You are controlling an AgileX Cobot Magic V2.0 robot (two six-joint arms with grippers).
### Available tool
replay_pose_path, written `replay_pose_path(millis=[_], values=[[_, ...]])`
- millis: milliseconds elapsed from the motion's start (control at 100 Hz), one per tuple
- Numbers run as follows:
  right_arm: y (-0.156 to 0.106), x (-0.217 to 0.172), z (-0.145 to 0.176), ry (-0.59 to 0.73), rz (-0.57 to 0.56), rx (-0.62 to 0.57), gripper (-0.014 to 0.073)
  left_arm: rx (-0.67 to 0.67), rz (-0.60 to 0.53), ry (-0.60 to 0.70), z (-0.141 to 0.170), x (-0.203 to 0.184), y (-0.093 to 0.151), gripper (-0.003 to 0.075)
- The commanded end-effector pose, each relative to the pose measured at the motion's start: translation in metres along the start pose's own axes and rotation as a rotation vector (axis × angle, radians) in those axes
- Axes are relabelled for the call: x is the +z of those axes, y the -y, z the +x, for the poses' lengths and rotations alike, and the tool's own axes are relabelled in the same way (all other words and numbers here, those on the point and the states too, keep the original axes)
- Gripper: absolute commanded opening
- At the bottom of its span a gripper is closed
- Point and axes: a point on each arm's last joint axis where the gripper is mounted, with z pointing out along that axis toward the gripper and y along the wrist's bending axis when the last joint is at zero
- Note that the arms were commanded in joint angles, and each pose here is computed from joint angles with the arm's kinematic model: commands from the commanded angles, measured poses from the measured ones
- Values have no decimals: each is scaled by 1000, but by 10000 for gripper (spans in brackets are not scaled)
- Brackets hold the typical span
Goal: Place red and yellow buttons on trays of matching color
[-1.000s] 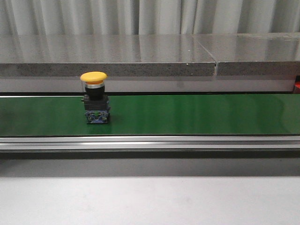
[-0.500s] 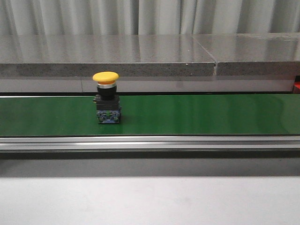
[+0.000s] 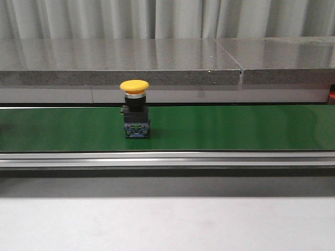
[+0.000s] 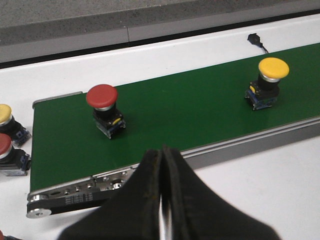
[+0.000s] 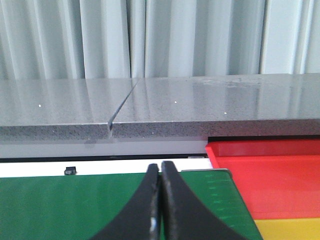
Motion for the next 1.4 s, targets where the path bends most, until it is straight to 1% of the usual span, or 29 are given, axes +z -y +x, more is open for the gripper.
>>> replay_pose_path(millis=[0, 70, 130, 290, 460, 640, 790, 900, 950, 1020, 1070, 1190, 1240, 1260, 1310, 1390], values=[[0, -2, -26, 115, 3, 31, -66, -19, 10, 110, -1, -9, 2, -21], [-1, -1, -35, 53, 2, 33, -66, -19, 11, 126, 6, -14, 3, -21], [-2, 1, -40, -32, 2, 33, -65, -18, 9, 144, 10, -17, 3, -21], [-4, 12, -60, -192, 3, 34, -65, -17, 7, 178, 10, -23, 4, -21], [-5, 30, -75, -372, -2, 15, -65, -17, 7, 172, 11, -23, 4, -21], [-9, 54, -95, -463, -28, 5, -65, -17, 7, 172, 11, -23, 4, -21], [-16, 77, -111, -518, -75, 3, -65, -17, 7, 172, 11, -23, 4, -21], [-23, 96, -119, -584, -112, -5, -56, -17, 7, 172, 11, -23, 4, -21], [-26, 105, -122, -617, -132, -10, -24, -17, 7, 172, 11, -23, 4, -21], [-33, 115, -127, -663, -163, -17, 69, -17, 7, 172, 11, -23, 4, -21], [-38, 123, -132, -691, -186, -22, 165, -17, 7, 172, 11, -23, 4, -21], [-52, 142, -136, -763, -243, -41, 463, -17, 7, 172, 11, -23, 4, -21], [-59, 149, -138, -794, -265, -50, 554, -17, 7, 172, 11, -23, 4, -21], [-62, 152, -138, -806, -275, -53, 580, -17, 7, 172, 11, -23, 4, -21], [-68, 159, -139, -831, -296, -61, 611, -17, 7, 172, 11, -23, 4, -21], [-80, 172, -137, -881, -332, -79, 603, -17, 7, 172, 11, -23, 4, -21]])
